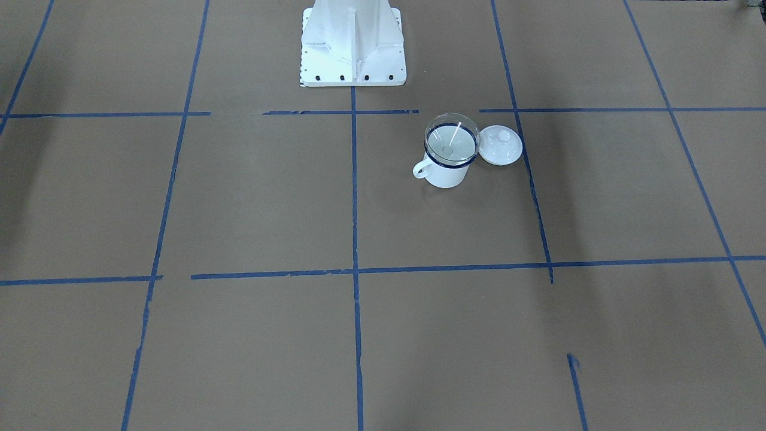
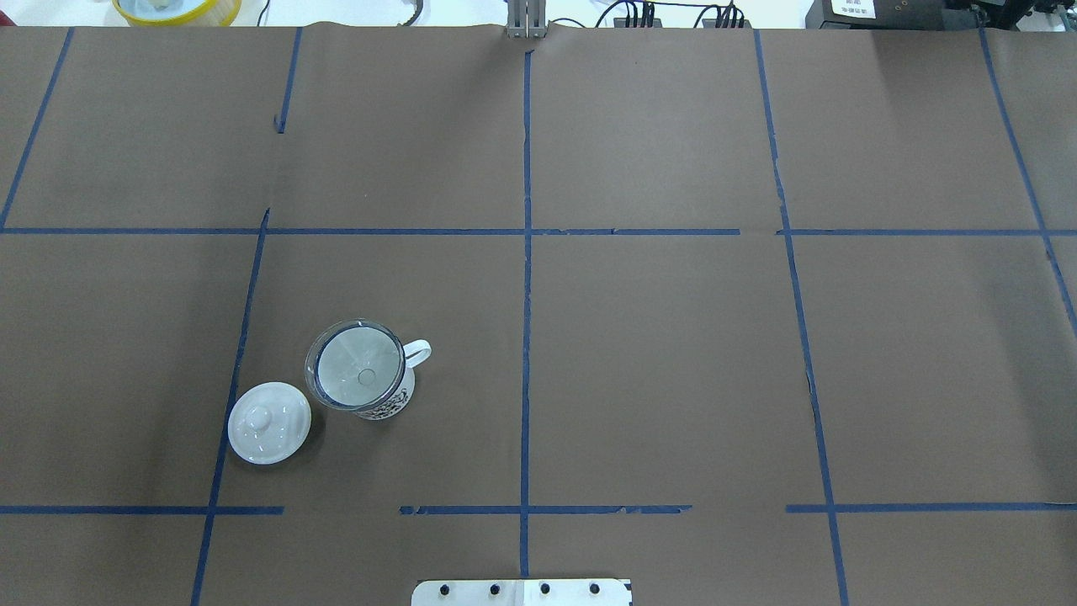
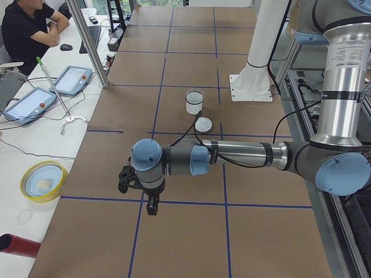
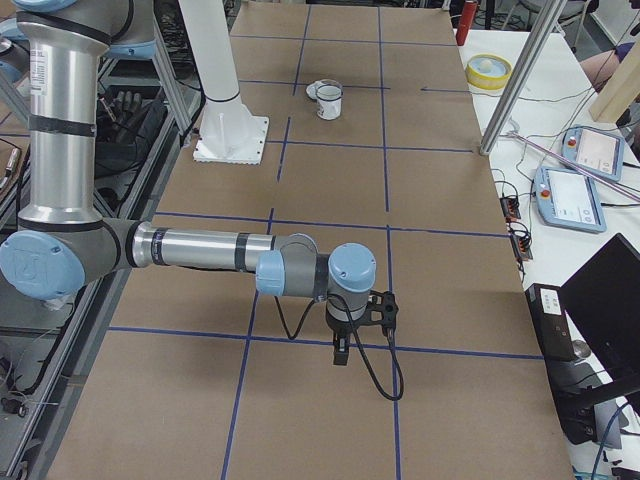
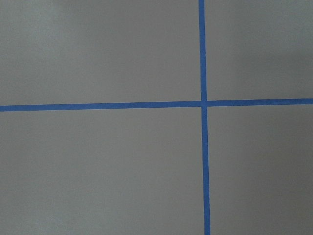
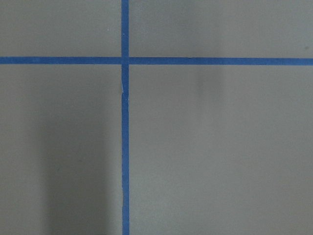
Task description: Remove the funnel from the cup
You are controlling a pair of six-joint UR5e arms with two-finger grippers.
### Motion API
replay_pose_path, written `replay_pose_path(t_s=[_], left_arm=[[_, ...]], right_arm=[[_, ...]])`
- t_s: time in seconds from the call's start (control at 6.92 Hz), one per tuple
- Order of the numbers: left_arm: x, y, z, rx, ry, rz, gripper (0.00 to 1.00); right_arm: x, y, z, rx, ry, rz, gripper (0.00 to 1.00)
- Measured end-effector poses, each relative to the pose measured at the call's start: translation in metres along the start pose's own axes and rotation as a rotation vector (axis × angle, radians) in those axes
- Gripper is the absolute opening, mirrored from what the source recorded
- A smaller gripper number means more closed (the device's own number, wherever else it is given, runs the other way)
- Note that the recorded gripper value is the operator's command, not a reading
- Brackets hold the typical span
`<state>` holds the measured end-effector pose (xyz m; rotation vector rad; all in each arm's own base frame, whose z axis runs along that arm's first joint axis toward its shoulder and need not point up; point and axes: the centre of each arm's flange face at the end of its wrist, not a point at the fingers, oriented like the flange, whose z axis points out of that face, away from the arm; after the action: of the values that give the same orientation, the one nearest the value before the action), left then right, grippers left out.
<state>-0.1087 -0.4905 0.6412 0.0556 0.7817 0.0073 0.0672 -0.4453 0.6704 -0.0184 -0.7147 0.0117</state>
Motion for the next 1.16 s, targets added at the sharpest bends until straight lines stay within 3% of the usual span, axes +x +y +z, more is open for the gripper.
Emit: replay_pose_path(t_s=[0.72,1.16], left_arm=[[0.004,-0.004,-0.005,0.004,-0.003,-0.006,1.00],[0.012,0.001,-0.014,0.058,-0.009,0.043,1.00]], right_arm=[[0.000,0.000,0.000,0.000,0.000,0.000,1.00],[0.000,0.000,0.000,0.000,0.000,0.000,1.00]])
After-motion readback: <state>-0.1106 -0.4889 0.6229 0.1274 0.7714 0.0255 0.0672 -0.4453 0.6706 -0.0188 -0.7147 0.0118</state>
